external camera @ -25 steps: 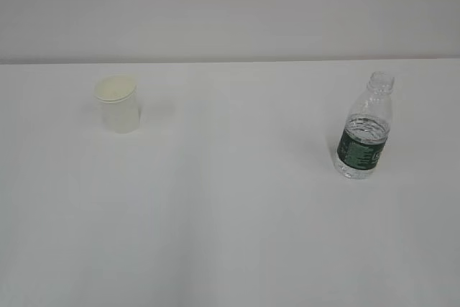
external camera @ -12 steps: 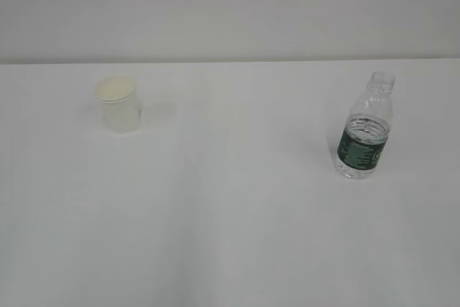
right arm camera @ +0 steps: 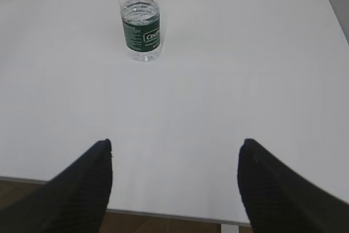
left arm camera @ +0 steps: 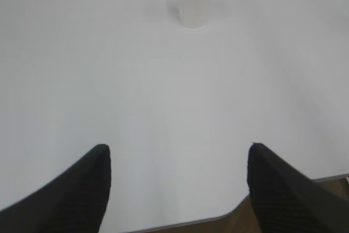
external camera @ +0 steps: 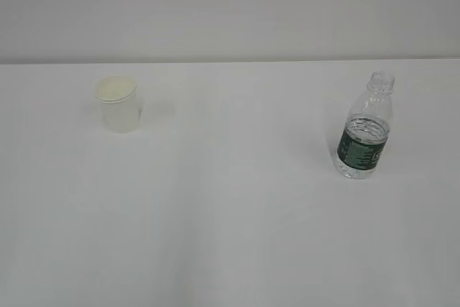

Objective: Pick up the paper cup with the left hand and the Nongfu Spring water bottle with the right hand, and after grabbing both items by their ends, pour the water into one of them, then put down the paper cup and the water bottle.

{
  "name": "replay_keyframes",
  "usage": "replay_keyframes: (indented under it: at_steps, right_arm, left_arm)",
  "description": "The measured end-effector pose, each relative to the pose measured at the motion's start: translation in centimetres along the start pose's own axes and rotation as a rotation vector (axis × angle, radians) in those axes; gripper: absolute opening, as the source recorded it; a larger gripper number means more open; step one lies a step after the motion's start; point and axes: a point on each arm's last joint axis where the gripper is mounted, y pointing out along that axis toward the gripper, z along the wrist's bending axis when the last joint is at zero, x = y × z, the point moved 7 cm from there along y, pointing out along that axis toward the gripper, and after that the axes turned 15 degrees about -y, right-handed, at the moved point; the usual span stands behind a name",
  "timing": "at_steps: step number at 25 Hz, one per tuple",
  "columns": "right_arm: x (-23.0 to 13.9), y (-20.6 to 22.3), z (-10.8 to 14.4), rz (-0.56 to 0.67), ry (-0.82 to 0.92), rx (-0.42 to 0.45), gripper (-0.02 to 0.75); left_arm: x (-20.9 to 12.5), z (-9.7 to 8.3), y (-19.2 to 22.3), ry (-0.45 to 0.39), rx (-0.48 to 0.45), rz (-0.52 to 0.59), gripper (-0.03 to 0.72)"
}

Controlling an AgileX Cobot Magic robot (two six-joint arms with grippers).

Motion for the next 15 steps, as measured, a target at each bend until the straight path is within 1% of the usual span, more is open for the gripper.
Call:
replay_keyframes:
  at_steps: [15]
  right_arm:
    - [0.18,-0.05,-0.06,-0.01,-0.002,-0.003,0.534]
  left_arm:
    - [0.0,0.0,0.0,0.0,0.0,0.0,0.557]
